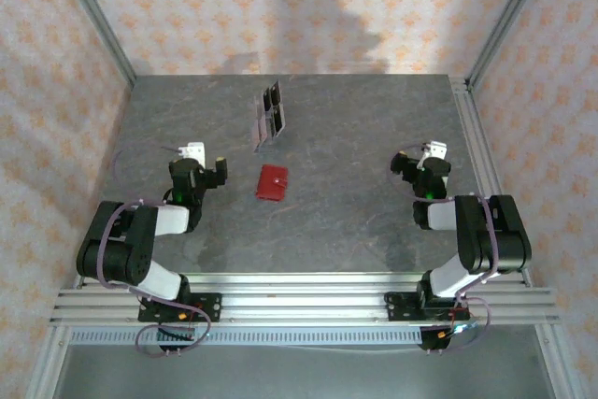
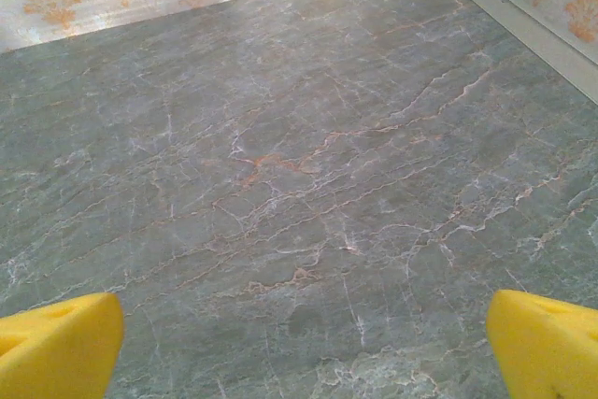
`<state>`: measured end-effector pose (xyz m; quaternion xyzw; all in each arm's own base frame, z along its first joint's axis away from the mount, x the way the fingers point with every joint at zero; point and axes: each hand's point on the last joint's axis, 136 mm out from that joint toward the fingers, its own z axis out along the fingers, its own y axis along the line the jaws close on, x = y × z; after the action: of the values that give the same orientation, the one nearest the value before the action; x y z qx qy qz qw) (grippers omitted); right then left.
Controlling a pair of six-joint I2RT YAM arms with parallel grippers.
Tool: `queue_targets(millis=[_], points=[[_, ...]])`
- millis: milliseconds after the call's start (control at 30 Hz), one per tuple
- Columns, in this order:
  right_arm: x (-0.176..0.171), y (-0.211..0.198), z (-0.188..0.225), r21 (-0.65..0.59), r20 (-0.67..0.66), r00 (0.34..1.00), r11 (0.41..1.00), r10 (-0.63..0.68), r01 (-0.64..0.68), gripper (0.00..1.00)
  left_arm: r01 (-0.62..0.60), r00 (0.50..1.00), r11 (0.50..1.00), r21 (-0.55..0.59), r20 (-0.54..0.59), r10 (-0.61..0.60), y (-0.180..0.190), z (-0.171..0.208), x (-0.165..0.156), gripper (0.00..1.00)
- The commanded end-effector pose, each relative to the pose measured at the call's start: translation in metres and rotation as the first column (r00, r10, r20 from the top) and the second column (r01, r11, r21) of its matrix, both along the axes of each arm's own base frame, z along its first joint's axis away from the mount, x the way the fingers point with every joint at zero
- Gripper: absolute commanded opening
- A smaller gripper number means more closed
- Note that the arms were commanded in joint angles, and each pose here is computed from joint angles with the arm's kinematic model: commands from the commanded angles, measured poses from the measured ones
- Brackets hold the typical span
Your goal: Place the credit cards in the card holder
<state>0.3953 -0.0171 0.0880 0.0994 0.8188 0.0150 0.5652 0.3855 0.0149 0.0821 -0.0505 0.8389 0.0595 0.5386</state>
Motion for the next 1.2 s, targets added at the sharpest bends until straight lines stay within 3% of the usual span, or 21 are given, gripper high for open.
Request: queue_targets(millis=[0,733,967,1100,1167], points=[[0.001,0.006,0.005,-0.008,0.026,0.998,0.999,0.05,-0.05,0.99,-0.005,1.0,1.0,0.0,0.024,0.005,0.003,0.011,0.008,1.0],[0.001,-0.005,0.004,-0.003,0.015,1.0,1.0,-0.018,0.018,0.99,-0.033,0.999,0.999,-0.006,0.02,0.033,0.009,0.012,0.009,1.0],[-0.02,-0.024,0.044,0.007,0.105,0.985,0.991,-0.137,0.137,0.99,-0.082,0.986,0.997,-0.001,-0.145,0.081,0.015,0.048,0.011,1.0],[-0.025,-0.036,0.067,0.061,0.065,0.972,0.973,-0.227,0.223,0.99,-0.143,0.983,0.988,-0.05,-0.124,0.136,0.02,0.072,-0.008,1.0],[-0.023,-0.036,0.083,0.167,0.052,0.962,0.952,-0.268,0.256,0.99,-0.155,0.984,0.982,-0.104,-0.105,0.144,0.017,0.085,-0.019,1.0]])
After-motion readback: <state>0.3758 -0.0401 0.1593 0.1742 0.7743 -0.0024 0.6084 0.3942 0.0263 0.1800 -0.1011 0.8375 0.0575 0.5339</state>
